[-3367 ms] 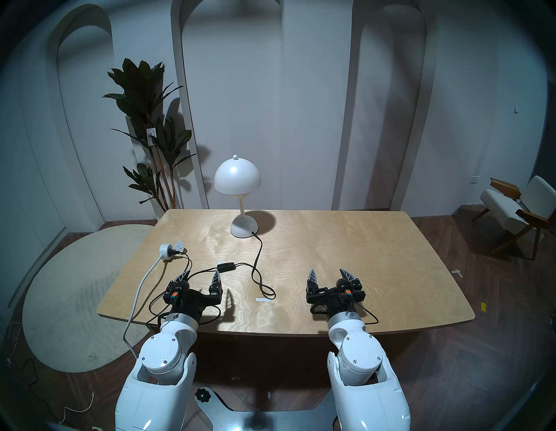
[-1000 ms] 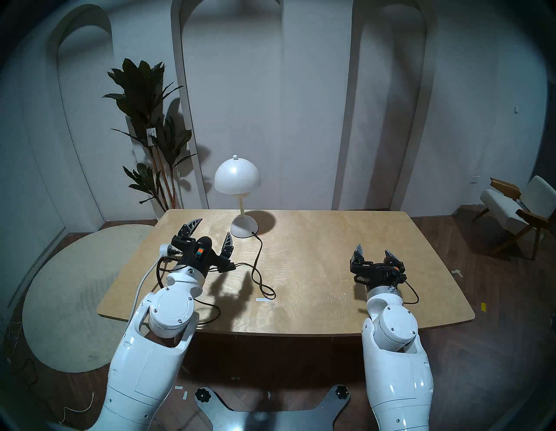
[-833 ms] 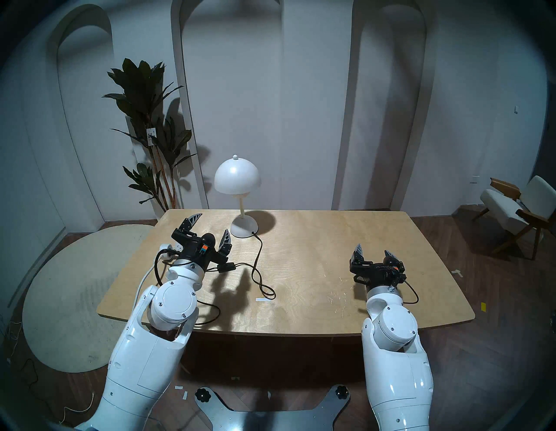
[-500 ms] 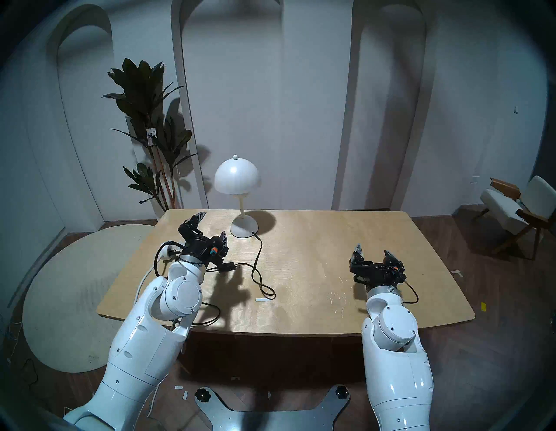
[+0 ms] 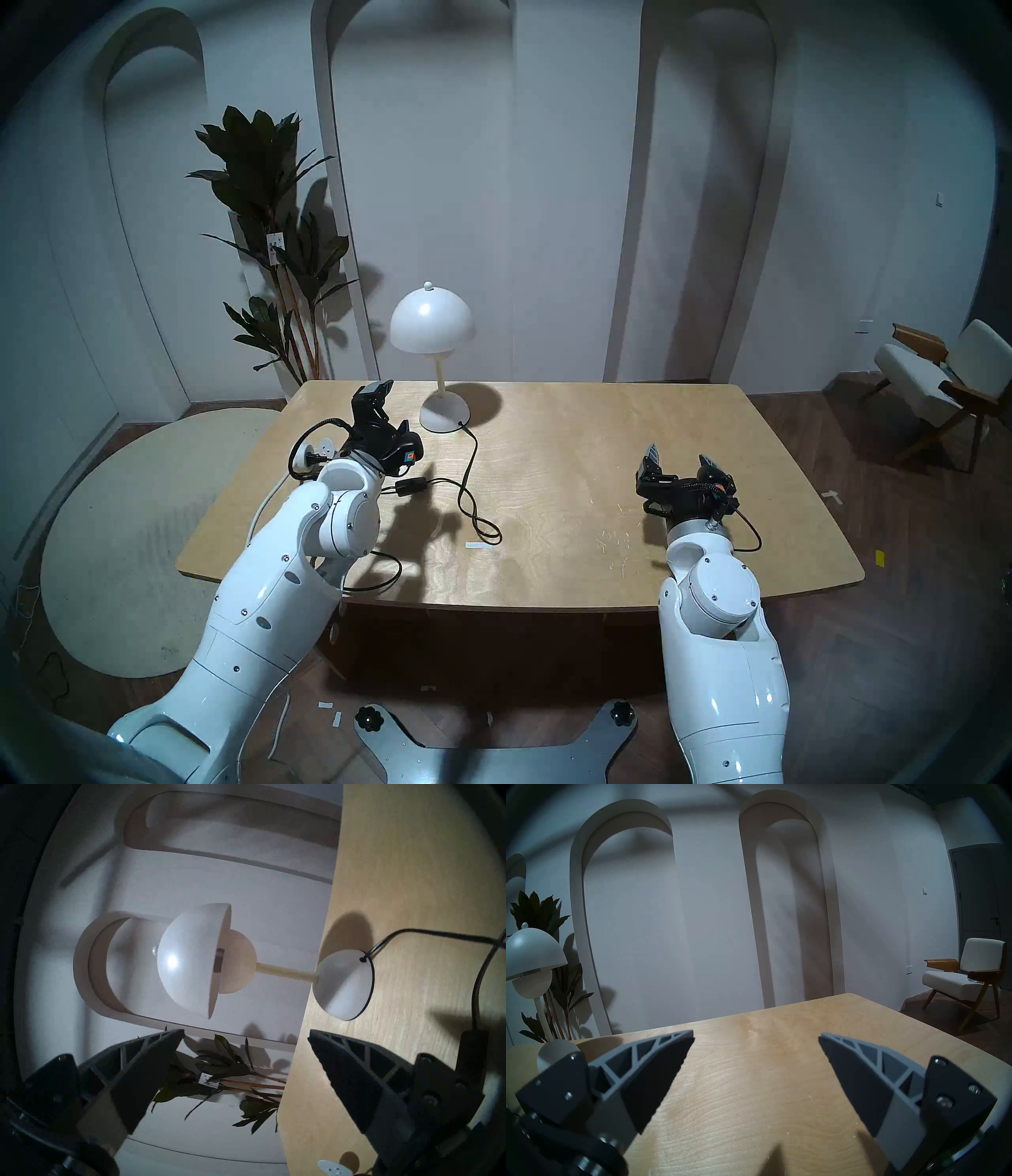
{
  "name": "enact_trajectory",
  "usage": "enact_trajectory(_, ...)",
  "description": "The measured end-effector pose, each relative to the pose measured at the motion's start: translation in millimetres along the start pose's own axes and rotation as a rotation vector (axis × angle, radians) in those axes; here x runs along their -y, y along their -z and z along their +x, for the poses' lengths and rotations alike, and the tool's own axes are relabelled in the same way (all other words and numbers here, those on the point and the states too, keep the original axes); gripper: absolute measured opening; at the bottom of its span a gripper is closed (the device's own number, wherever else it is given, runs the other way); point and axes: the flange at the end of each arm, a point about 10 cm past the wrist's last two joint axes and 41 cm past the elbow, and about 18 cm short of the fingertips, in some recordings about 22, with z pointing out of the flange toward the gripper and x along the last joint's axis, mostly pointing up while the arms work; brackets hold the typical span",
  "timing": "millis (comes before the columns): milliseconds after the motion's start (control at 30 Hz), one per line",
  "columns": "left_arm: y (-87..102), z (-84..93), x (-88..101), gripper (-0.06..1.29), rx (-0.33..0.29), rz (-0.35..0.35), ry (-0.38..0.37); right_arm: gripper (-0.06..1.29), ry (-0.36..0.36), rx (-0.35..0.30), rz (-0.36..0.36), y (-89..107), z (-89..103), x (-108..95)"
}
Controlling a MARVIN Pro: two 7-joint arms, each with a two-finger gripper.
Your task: Turn on the table lamp by pressing the switch
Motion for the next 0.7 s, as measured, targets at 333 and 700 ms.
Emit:
enact_trajectory(333, -20.3, 13.6, 15.6, 1.23, 0.108, -0.047, -0.032, 1.23, 0.001, -0.002, 0.000, 0.0, 0.2, 0.3)
enact_trajectory(700, -8.5, 27.8, 25.1, 1.23, 0.253, -0.123, 0.014, 1.23, 0.003, -0.009, -0.006, 0.2, 0.8, 0.4)
